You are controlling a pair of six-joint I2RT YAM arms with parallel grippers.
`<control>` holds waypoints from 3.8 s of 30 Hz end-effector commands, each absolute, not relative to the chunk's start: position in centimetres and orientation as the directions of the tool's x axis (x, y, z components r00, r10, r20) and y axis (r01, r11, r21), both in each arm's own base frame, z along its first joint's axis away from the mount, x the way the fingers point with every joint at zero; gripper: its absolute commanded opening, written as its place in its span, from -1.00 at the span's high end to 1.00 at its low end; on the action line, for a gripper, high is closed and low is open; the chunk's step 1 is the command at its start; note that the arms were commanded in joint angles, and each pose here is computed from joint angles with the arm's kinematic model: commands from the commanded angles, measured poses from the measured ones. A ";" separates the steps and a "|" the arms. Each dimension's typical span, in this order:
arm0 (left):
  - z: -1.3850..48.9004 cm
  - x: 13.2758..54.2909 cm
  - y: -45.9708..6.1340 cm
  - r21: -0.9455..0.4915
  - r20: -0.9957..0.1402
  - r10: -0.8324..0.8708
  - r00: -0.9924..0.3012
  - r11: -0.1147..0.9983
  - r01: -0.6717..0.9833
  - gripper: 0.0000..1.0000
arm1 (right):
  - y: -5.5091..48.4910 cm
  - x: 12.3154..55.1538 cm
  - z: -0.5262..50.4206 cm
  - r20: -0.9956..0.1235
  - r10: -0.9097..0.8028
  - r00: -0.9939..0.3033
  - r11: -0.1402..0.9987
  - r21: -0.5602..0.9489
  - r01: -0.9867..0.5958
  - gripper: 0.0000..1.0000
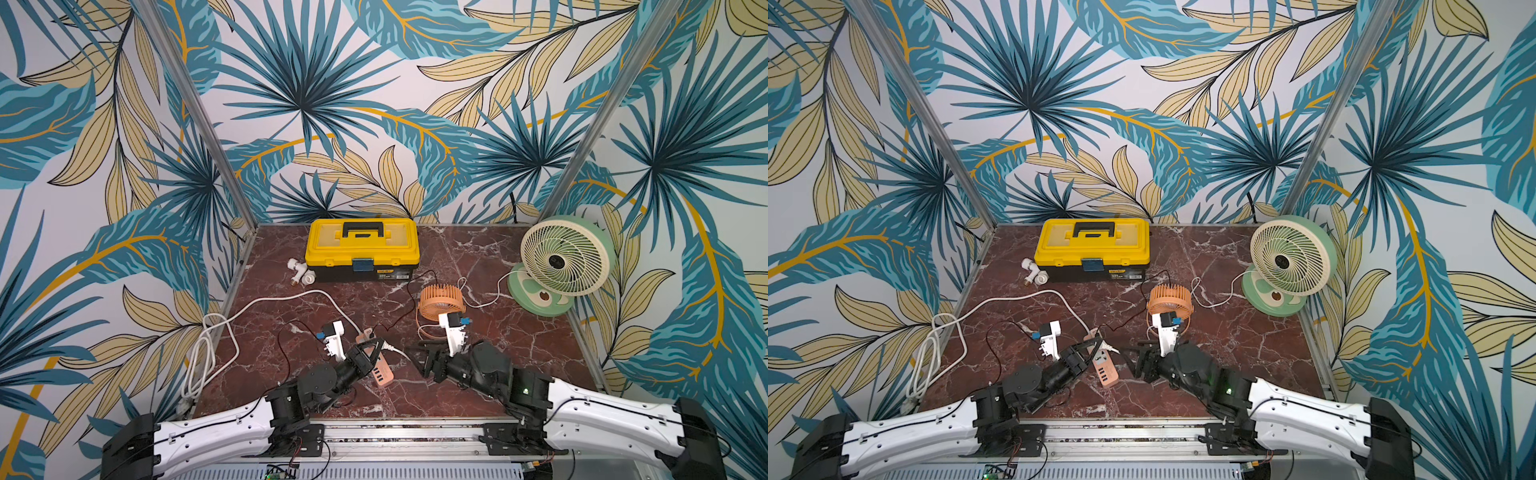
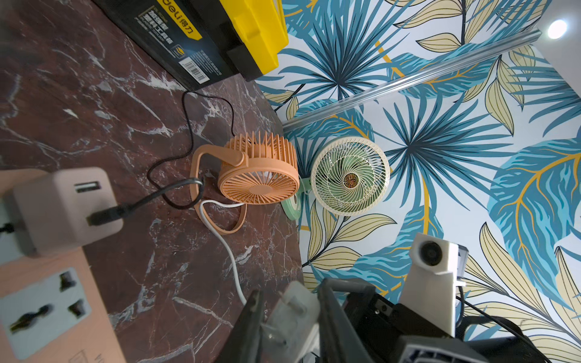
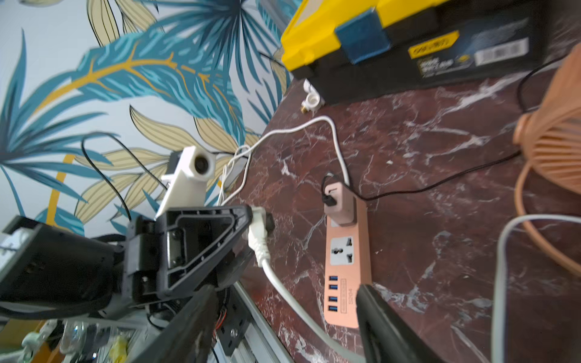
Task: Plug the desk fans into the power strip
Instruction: Pick up the plug from the center of the board.
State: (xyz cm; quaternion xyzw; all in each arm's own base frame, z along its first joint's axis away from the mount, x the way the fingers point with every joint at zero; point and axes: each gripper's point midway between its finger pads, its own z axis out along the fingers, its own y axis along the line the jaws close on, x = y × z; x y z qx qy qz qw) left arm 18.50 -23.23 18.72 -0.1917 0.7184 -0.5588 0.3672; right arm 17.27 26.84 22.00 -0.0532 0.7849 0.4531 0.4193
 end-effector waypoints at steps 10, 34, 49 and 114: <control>17.7 19.0 -23.3 -0.942 -0.309 -0.703 -0.641 0.318 0.105 1.00 | 34.2 12.8 18.9 -0.689 0.026 -0.724 0.446 0.656 -0.609 -0.29; 17.7 18.6 -23.8 -0.964 -0.239 -0.703 -0.670 0.257 0.074 1.00 | 32.5 20.3 20.2 -0.675 0.358 -0.645 0.541 0.713 -0.446 0.19; 17.5 18.6 -23.8 -0.959 -0.253 -0.697 -0.670 0.270 0.082 1.00 | 33.2 21.0 20.1 -0.603 0.386 -0.698 0.459 0.782 -0.422 0.53; 27.8 14.5 -25.1 -0.822 -0.545 -0.532 -0.647 0.188 0.538 0.73 | 32.5 17.1 25.4 -0.514 0.360 -0.779 0.204 0.858 -0.472 0.68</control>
